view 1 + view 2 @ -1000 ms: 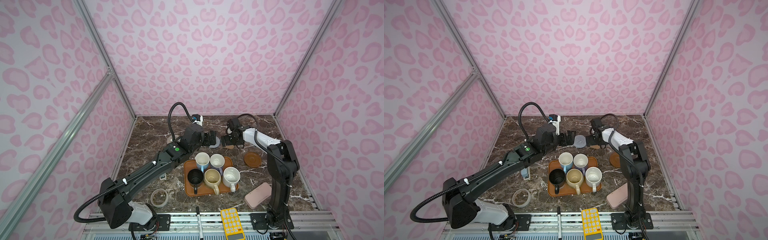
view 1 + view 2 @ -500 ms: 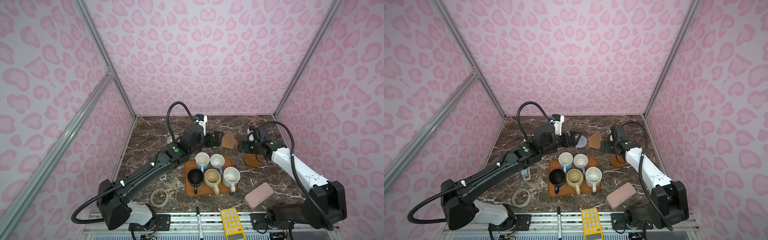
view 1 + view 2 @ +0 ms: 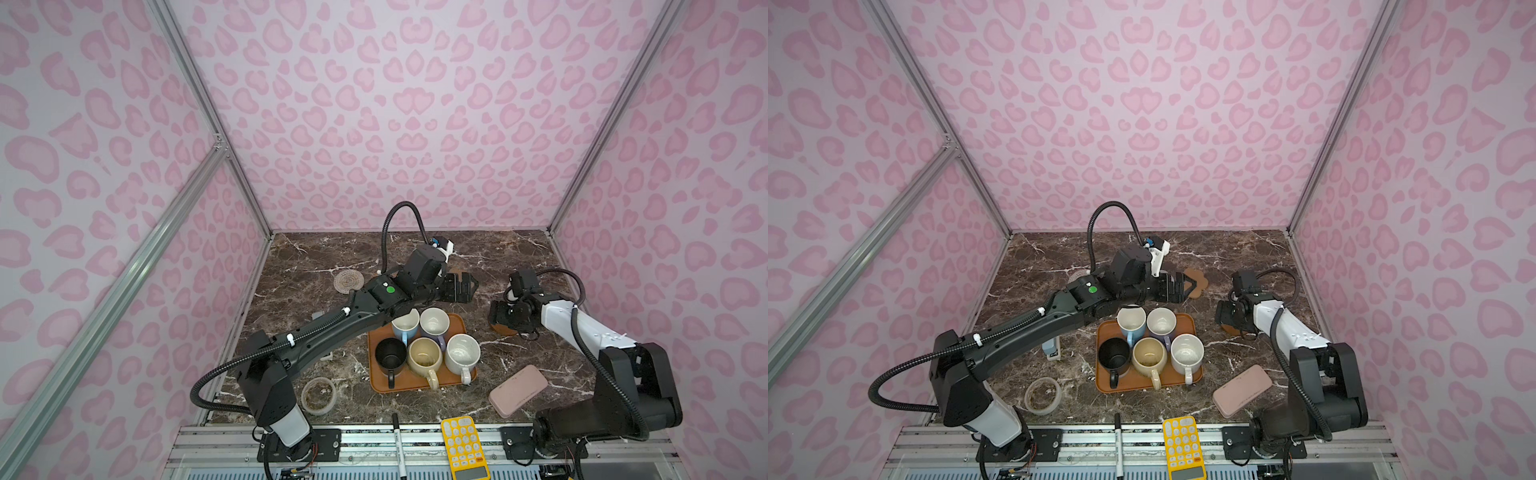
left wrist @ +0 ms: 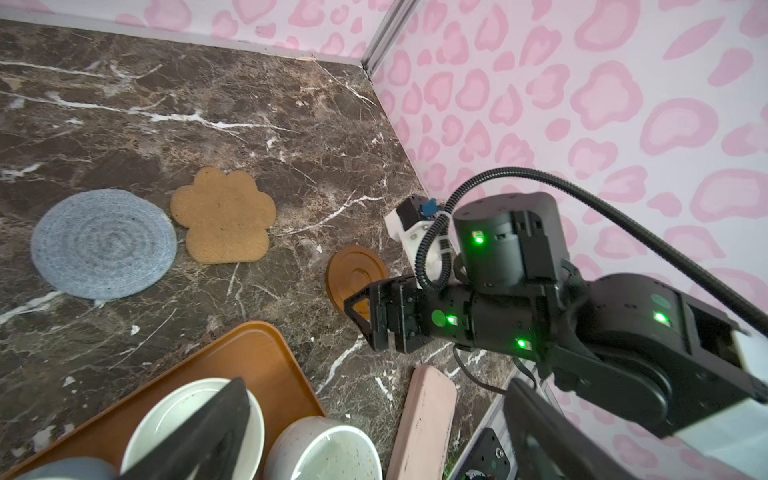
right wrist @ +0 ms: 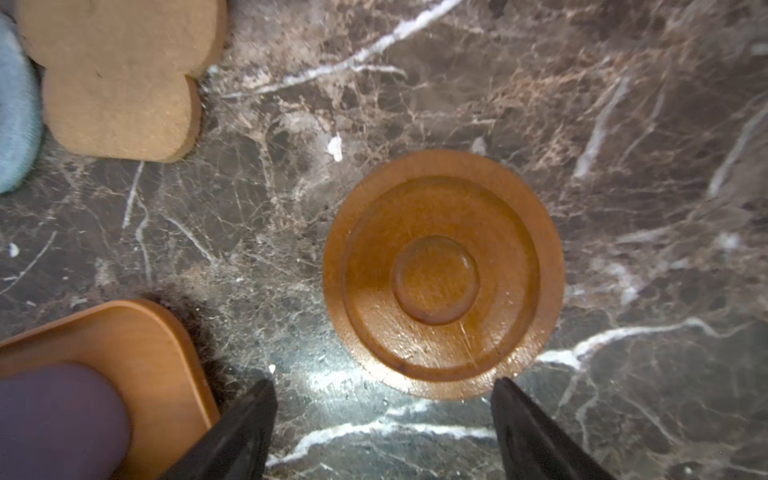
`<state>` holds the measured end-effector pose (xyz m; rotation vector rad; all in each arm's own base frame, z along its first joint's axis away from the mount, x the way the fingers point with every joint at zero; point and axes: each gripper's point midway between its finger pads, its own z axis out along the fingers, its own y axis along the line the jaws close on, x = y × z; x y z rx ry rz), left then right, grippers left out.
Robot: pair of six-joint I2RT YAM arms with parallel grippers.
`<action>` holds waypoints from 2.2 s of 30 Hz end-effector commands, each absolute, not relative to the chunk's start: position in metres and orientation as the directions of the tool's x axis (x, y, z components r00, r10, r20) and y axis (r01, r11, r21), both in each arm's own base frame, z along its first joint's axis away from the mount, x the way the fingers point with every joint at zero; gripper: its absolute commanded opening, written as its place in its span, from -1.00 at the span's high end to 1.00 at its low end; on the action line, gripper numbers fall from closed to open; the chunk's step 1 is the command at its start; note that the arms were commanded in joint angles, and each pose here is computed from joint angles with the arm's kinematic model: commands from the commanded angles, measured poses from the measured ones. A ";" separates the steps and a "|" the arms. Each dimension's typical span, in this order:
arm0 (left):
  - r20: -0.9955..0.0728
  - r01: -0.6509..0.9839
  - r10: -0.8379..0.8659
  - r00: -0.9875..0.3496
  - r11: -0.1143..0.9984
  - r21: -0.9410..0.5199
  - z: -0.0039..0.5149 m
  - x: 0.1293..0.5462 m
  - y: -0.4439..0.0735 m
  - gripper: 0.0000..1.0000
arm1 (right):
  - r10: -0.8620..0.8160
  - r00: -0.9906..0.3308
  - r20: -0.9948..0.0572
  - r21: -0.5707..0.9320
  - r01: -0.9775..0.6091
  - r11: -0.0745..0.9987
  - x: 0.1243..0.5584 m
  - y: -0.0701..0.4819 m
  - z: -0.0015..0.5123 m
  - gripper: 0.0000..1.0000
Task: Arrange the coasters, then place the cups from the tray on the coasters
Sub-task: 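Move the right gripper over the brown wooden coaster and lower it there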
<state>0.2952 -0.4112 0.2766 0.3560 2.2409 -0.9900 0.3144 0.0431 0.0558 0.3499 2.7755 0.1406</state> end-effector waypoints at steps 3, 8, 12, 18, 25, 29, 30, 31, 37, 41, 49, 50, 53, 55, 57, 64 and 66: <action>-0.661 0.486 0.010 -0.750 0.686 -0.541 0.269 0.298 -0.415 -0.94 | 0.230 -0.921 -0.313 0.087 0.214 0.973 0.325 0.042 0.045 -0.55; -0.666 0.481 0.009 -0.746 0.699 -0.529 0.267 0.301 -0.414 -0.94 | 0.205 -0.936 -0.286 0.044 0.201 0.979 0.329 0.044 0.032 -0.47; -0.669 0.480 0.007 -0.743 0.702 -0.526 0.267 0.302 -0.414 -0.94 | 0.200 -0.942 -0.268 0.041 0.196 0.980 0.333 0.046 0.024 -0.33; -0.669 0.471 0.003 -0.743 0.712 -0.521 0.265 0.304 -0.413 -0.94 | 0.176 -0.952 -0.251 0.055 0.167 0.984 0.344 0.054 0.015 -0.17; -0.673 0.387 -0.061 -0.737 0.779 -0.494 0.262 0.315 -0.395 -0.94 | 0.164 -0.955 -0.247 0.061 0.154 0.986 0.363 0.059 0.008 -0.05; -0.692 0.361 -0.077 -0.718 0.808 -0.466 0.264 0.320 -0.383 -0.94 | 0.155 -0.956 -0.249 0.062 0.144 0.988 0.377 0.061 0.008 -0.03; -0.693 0.359 -0.074 -0.717 0.813 -0.459 0.262 0.321 -0.382 -0.94 | 0.155 -0.956 -0.250 0.063 0.144 0.988 0.380 0.061 0.008 -0.03; -0.694 0.359 -0.075 -0.716 0.813 -0.458 0.261 0.323 -0.383 -0.94 | 0.157 -0.954 -0.255 0.069 0.144 0.987 0.383 0.061 0.009 -0.03; -0.692 0.370 -0.093 -0.716 0.790 -0.489 0.262 0.328 -0.389 -0.94 | 0.148 -0.955 -0.257 0.080 0.131 0.988 0.407 0.064 0.009 -0.03; -0.696 0.362 -0.096 -0.711 0.799 -0.480 0.261 0.331 -0.386 -0.94 | 0.149 -0.956 -0.251 0.080 0.133 0.988 0.420 0.064 0.008 -0.02; -0.692 0.358 -0.094 -0.716 0.802 -0.478 0.256 0.334 -0.385 -0.94 | 0.148 -0.958 -0.246 0.055 0.138 0.989 0.436 0.060 0.002 -0.01; -0.691 0.356 -0.094 -0.716 0.803 -0.478 0.255 0.335 -0.384 -0.94 | 0.148 -0.958 -0.246 0.054 0.139 0.989 0.438 0.060 0.002 -0.01; -0.690 0.357 -0.093 -0.718 0.801 -0.480 0.254 0.336 -0.386 -0.94 | 0.148 -0.959 -0.241 0.052 0.139 0.989 0.442 0.060 0.000 0.00; -0.689 0.356 -0.093 -0.719 0.802 -0.480 0.254 0.336 -0.386 -0.94 | 0.148 -0.958 -0.247 0.047 0.141 0.989 0.444 0.059 0.001 0.00; -0.688 0.355 -0.091 -0.720 0.804 -0.478 0.252 0.336 -0.385 -0.94 | 0.146 -0.956 -0.254 0.046 0.139 0.989 0.445 0.059 0.001 -0.01; -0.693 0.350 -0.100 -0.714 0.806 -0.477 0.254 0.336 -0.380 -0.94 | 0.135 -0.953 -0.270 0.047 0.127 0.991 0.453 0.058 0.004 -0.01; -0.695 0.348 -0.103 -0.712 0.808 -0.476 0.254 0.337 -0.379 -0.94 | 0.137 -0.947 -0.289 0.055 0.127 0.990 0.462 0.059 0.010 -0.01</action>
